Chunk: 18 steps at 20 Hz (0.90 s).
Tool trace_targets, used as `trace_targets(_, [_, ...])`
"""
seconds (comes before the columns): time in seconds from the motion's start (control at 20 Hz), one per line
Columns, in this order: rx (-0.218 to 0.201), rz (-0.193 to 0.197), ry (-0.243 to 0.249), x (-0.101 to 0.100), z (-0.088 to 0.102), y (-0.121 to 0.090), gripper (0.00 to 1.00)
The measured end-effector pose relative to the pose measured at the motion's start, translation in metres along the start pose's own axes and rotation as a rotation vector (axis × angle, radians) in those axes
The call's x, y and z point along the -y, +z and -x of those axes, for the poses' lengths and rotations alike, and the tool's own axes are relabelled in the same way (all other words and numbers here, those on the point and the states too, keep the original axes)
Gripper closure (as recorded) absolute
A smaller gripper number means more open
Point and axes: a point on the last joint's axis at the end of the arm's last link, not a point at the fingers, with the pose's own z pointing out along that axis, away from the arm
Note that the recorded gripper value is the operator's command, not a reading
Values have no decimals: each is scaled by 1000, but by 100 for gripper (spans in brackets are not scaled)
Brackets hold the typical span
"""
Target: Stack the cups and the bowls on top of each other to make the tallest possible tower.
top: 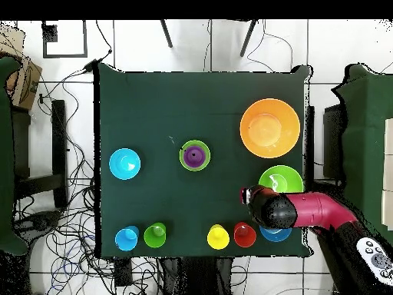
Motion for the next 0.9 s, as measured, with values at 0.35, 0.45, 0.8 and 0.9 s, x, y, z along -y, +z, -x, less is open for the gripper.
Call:
trace_targets(0.35, [19,-24,-24,-4,10,-11,0])
trace_targets(0.45, [24,-30,-25,-3,12,-14,0])
trace_targets(0.8, [26,-33,-24,-1,12,-15,0])
trace_targets(0.9, [25,-31,-22,-1,11,-14,0])
